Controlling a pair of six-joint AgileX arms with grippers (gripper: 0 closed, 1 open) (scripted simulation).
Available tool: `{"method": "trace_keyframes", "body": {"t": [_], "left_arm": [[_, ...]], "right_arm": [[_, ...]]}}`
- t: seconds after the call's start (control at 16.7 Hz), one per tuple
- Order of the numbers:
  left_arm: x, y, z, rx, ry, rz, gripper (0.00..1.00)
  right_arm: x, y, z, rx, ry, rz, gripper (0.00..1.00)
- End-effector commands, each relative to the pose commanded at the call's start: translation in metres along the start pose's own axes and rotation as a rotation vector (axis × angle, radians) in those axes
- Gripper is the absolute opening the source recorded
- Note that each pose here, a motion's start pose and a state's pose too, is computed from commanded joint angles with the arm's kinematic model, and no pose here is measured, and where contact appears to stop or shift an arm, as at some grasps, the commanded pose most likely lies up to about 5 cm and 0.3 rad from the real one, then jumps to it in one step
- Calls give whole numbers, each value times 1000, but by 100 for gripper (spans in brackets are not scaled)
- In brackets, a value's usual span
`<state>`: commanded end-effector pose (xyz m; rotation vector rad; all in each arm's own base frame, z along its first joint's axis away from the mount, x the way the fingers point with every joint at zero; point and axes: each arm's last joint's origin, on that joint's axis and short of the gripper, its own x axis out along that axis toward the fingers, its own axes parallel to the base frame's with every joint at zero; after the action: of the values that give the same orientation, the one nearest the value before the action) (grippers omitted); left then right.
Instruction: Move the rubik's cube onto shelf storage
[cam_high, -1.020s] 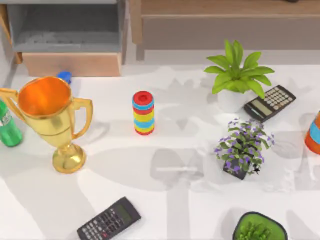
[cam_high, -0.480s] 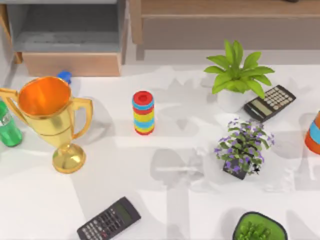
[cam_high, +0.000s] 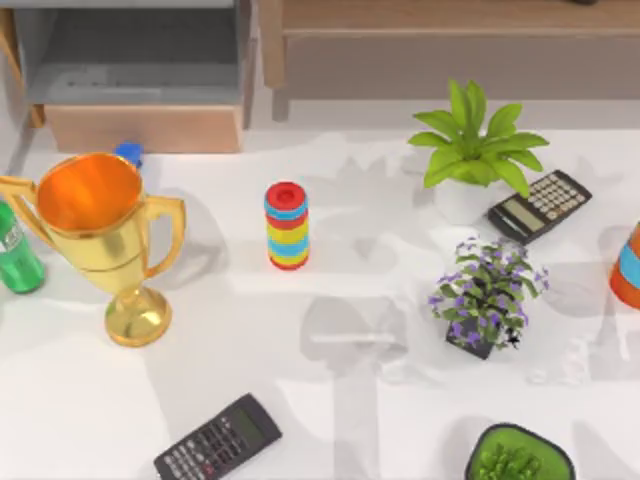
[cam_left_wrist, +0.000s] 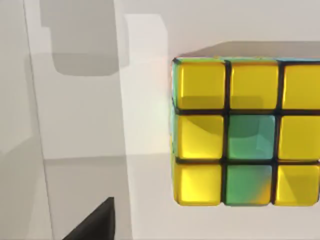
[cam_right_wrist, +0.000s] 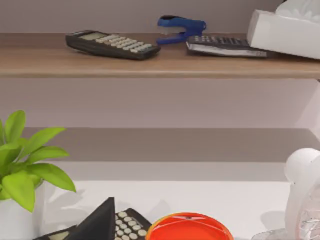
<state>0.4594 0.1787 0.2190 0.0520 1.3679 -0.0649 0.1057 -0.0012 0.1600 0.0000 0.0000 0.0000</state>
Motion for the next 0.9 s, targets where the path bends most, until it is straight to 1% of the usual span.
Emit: {"method": "trace_keyframes", "body": {"t": [0.18,0.3,0.66,0.9], "left_arm": [[-12,-3,-4,4,1,0,100],[-9,-6,-4,4,1,0,100],[57,-1,6,4,6,-2,100],[62,-2,9,3,2,0,100]], "right_arm": [[0,0,0,0,0,0,100],[0,0,0,0,0,0,100],[0,0,0,0,0,0,100],[0,0,0,0,0,0,100]]}}
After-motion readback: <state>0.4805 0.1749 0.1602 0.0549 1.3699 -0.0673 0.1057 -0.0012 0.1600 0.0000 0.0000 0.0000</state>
